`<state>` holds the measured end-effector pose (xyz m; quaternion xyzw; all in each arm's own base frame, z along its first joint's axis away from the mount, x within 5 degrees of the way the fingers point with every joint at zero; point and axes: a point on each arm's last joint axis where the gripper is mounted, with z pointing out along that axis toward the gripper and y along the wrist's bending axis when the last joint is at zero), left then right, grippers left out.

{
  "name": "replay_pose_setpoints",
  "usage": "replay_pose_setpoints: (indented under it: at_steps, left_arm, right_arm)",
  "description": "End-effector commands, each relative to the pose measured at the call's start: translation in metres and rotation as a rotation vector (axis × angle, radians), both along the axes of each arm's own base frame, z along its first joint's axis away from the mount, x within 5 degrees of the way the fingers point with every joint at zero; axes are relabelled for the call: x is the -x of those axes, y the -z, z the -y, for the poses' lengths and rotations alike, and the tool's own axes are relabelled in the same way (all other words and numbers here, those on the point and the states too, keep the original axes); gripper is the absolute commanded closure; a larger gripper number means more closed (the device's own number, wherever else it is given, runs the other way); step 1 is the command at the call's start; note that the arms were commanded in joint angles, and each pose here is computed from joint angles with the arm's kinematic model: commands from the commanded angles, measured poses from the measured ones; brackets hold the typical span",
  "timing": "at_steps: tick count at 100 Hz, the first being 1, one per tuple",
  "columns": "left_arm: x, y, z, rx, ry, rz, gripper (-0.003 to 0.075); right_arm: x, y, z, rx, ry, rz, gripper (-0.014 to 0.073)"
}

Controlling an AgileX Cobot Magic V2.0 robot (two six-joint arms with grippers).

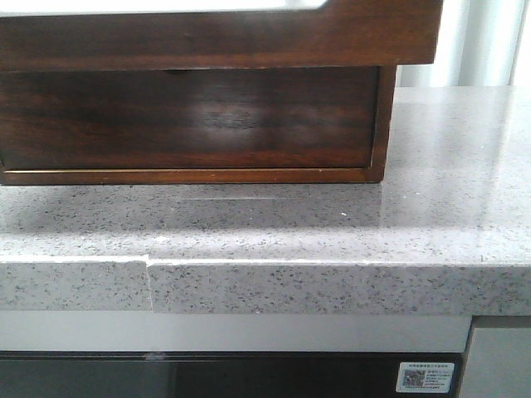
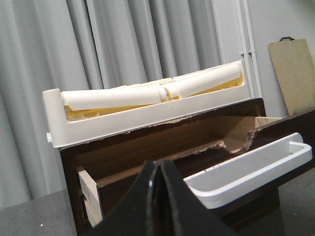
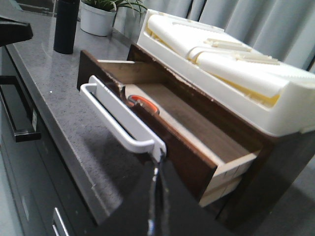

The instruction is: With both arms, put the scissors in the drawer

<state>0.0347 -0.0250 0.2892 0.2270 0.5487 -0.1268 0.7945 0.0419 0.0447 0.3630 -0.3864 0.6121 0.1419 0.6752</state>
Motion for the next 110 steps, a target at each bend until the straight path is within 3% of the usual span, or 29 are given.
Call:
replay_pose_setpoints:
  at_steps: [1,16,30,89,94,104,110]
  left_arm:
    - [0.001,-0.005,0.001,0.029,0.027,-0.005,0.0739]
    - [0.000,-0.003,0.001,0.026,0.021,-0.015,0.0739]
    - [0.000,-0.003,0.001,0.026,0.021,-0.015,0.0739]
    - [0.000,-0.003,0.001,0.035,0.026,-0.019,0.0739]
    - [-0.001,-0.003,0.000,0.100,0.041,-0.056,0.0739]
    - [-0.008,0.007,-0.008,0.412,0.016,-0.335,0.0739]
    - [-0.011,0.015,-0.012,0.468,-0.034,-0.444,0.0739]
  right_arm:
    - [0.010,0.013,0.009,-0.104,0.010,0.056,0.0652]
    - [0.024,0.054,0.019,-0.106,0.006,0.062,0.0652]
    - [0.029,0.076,0.023,-0.122,-0.001,0.063,0.0652]
    - [0.019,0.103,0.015,-0.065,0.001,-0.015,0.0656]
    - [0.019,0.103,0.015,-0.065,0.001,-0.015,0.0656]
    - [0.019,0.103,0.015,-0.065,0.001,-0.015,0.0657]
    - [0.019,0.103,0.015,-0.065,0.001,-0.015,0.0657]
